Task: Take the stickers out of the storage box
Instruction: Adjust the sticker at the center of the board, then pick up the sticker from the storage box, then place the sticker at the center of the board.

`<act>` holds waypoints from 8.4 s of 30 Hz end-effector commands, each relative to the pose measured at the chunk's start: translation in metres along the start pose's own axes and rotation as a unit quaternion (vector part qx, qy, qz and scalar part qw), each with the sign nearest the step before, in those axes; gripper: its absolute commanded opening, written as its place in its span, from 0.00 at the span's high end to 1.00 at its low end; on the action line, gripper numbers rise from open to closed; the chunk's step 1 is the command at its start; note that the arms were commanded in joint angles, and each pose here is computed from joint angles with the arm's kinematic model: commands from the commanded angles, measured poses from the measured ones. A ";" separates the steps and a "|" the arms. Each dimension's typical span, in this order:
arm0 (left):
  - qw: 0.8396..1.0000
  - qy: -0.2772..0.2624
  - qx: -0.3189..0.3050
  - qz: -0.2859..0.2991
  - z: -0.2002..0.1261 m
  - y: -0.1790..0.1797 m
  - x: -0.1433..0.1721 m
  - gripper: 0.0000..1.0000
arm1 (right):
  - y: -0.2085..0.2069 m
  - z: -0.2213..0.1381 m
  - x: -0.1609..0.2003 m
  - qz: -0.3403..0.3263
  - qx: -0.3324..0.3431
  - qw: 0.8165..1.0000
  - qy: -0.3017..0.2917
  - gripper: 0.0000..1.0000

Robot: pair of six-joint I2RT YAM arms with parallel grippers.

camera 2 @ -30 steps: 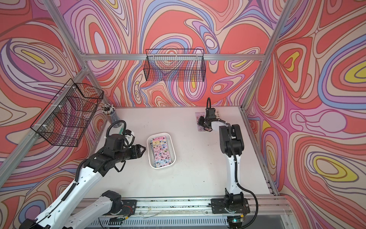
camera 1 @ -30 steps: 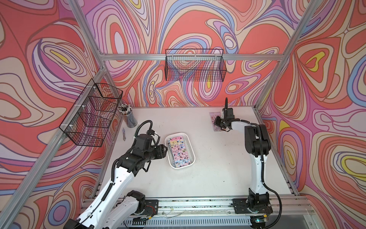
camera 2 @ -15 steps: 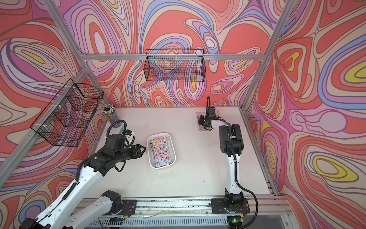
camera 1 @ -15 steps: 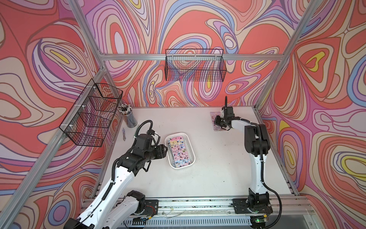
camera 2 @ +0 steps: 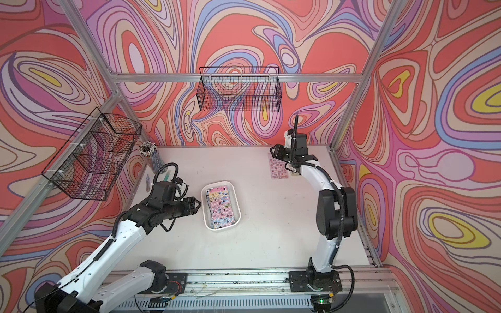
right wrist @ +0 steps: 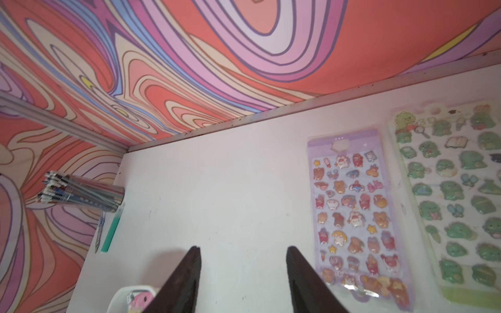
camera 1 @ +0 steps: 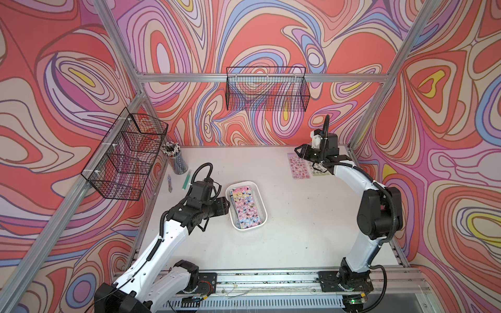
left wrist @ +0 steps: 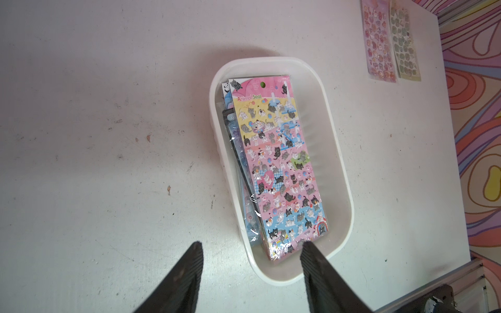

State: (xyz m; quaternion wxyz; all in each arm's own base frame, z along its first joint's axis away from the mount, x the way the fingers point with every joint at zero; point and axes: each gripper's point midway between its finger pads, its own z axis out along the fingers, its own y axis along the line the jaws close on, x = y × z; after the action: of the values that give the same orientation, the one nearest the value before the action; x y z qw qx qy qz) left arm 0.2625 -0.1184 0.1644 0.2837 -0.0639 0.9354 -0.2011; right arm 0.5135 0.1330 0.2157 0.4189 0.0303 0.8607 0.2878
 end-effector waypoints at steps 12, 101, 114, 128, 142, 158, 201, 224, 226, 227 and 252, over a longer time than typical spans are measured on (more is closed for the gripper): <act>0.997 0.045 -0.029 -0.061 0.029 0.019 0.031 0.40 | 0.098 -0.029 0.142 -0.071 -0.060 0.988 0.125 0.45; 0.997 0.007 -0.016 -0.071 0.077 0.027 0.037 0.70 | 0.145 0.071 0.299 -0.183 0.106 0.942 0.262 0.93; 0.998 0.004 -0.019 -0.067 0.072 0.027 0.036 0.69 | 0.164 0.054 0.271 -0.190 0.089 0.949 0.235 1.00; 0.997 0.002 -0.020 -0.068 0.070 0.026 0.034 0.69 | 0.204 0.010 0.217 -0.187 0.042 0.964 0.183 1.00; 0.998 0.009 -0.035 -0.059 0.059 0.029 0.034 0.68 | 0.174 -0.030 0.152 -0.125 0.018 0.981 0.146 1.00; 0.998 0.004 -0.027 -0.049 0.042 0.019 0.025 0.67 | 0.043 -0.011 0.092 0.001 -0.039 0.993 0.114 1.00; 0.997 0.017 -0.064 -0.024 0.042 0.027 0.021 0.66 | -0.094 0.142 0.069 0.059 -0.003 0.990 0.131 1.00; 0.997 0.018 -0.068 -0.022 0.044 0.028 0.021 0.66 | -0.103 0.152 0.066 0.074 -0.007 0.989 0.126 1.00; 0.997 0.017 -0.068 -0.022 0.044 0.028 0.020 0.66 | -0.102 0.153 0.065 0.078 -0.011 0.989 0.123 0.99; 0.997 0.016 -0.068 -0.021 0.044 0.028 0.020 0.66 | -0.102 0.154 0.065 0.080 -0.011 0.989 0.122 0.99; 0.998 0.011 -0.060 -0.022 0.044 0.025 0.018 0.66 | -0.096 0.153 0.043 0.066 -0.006 0.992 0.110 0.67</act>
State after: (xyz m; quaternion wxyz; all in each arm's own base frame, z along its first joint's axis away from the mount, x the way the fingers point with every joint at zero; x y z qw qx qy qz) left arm 0.2661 -0.1124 0.1025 0.2501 -0.1046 0.9510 -0.1484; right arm 0.6139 0.1413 0.0485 0.2905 0.0572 0.8957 0.3318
